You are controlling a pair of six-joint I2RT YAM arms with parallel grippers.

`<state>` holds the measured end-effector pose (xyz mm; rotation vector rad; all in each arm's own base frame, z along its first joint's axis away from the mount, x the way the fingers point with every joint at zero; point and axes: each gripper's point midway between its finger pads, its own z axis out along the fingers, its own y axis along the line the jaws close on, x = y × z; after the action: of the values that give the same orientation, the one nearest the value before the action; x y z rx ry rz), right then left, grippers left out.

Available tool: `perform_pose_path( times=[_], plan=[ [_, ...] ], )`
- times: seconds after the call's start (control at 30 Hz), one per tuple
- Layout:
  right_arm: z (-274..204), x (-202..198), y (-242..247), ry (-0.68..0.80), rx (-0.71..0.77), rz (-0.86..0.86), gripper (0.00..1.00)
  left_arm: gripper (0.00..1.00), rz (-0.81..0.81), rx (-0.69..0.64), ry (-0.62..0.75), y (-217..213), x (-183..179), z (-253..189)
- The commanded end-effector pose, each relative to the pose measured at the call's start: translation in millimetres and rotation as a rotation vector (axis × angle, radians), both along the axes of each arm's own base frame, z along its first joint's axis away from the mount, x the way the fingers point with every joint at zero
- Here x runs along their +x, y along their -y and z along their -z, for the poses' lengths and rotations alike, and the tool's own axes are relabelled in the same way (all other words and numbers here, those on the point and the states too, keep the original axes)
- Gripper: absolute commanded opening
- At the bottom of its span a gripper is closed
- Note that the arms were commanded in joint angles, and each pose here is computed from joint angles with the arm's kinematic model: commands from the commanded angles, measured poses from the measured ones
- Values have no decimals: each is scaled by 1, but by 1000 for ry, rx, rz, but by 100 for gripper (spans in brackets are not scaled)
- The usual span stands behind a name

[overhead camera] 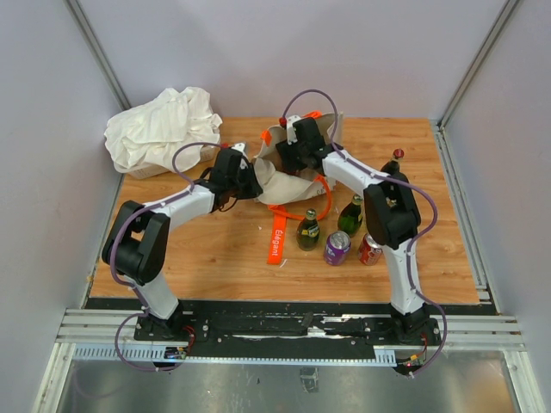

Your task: Take the beverage out of the canvas bag

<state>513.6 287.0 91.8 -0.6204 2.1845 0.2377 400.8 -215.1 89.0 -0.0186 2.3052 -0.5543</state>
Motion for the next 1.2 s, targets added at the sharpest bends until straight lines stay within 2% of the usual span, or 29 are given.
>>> perform_pose_path(
  times=[0.0,0.23,0.47,0.63,0.8,1.17],
  plan=[
    [-87,0,-10,169,110,-105,1,1,-18,-14,-35,-8,7,7],
    [-179,-20,-8,333,160,-178,1,1,-53,-124,20,-12,23,-20],
    [-242,-46,-6,427,206,-242,1,0,-130,-200,94,-24,34,-54],
    [-269,-65,-2,470,198,-263,1,1,-217,-223,146,-42,35,-78],
    [-292,-80,14,519,172,-238,1,0,-332,-182,209,-74,29,-101],
    [-308,-96,60,594,107,-85,1,1,-459,-98,237,-113,5,-106]
  ],
)
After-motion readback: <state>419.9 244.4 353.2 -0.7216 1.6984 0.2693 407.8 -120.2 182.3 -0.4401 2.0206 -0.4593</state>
